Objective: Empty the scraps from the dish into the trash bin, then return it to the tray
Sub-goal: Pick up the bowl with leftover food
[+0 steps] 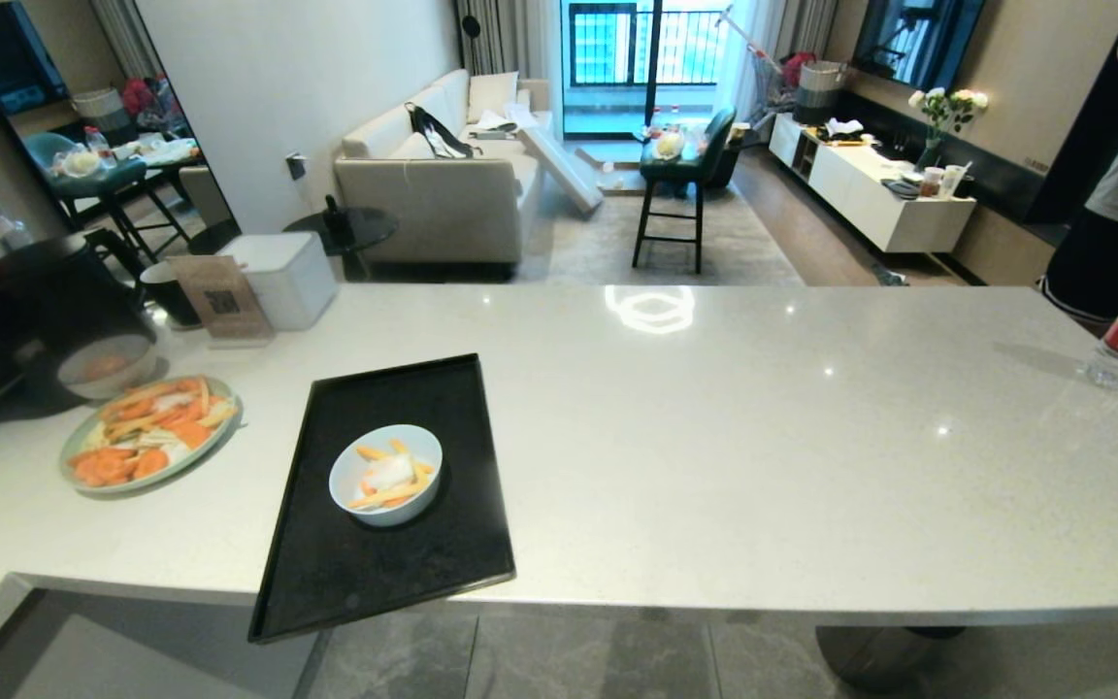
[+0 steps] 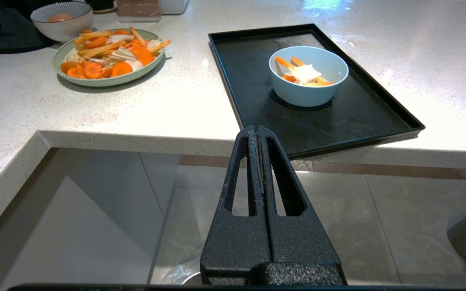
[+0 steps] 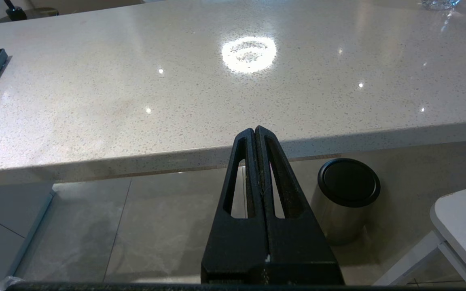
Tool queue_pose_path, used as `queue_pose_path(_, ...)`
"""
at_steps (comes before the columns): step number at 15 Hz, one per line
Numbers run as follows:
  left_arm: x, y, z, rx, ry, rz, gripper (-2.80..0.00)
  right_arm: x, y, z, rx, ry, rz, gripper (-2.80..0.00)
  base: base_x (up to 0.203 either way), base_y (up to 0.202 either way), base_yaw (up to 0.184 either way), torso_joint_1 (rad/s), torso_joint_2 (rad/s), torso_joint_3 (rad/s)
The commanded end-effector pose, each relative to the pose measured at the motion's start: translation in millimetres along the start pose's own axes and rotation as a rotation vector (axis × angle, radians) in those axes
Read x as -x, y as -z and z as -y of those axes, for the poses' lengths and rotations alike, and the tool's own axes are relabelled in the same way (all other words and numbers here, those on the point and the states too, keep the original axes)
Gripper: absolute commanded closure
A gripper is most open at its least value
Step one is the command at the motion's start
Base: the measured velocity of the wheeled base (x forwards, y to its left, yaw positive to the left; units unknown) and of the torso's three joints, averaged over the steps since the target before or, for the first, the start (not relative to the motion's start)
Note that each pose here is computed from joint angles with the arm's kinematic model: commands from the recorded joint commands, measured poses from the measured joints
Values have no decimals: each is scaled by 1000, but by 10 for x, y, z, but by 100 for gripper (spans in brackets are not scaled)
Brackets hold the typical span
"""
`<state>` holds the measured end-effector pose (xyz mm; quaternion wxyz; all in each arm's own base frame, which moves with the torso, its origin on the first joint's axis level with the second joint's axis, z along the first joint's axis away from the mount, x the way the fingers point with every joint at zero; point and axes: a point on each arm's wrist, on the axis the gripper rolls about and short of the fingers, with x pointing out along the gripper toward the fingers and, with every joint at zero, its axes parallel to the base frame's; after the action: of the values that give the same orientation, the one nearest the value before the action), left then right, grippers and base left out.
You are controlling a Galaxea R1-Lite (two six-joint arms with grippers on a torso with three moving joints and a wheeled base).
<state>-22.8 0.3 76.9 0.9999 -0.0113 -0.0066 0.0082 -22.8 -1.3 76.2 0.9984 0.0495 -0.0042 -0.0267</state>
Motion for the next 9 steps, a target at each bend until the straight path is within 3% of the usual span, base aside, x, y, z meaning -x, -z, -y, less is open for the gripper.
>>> queue_pose_path(1,0,0,0,0,0,1,0,0,1,0,-1,0,0,0,0,0,0,0,0,0)
queue_pose_path(9,0,-2,0,5,0,2,0,0,1,0,-1,0,0,0,0,0,0,0,0,0)
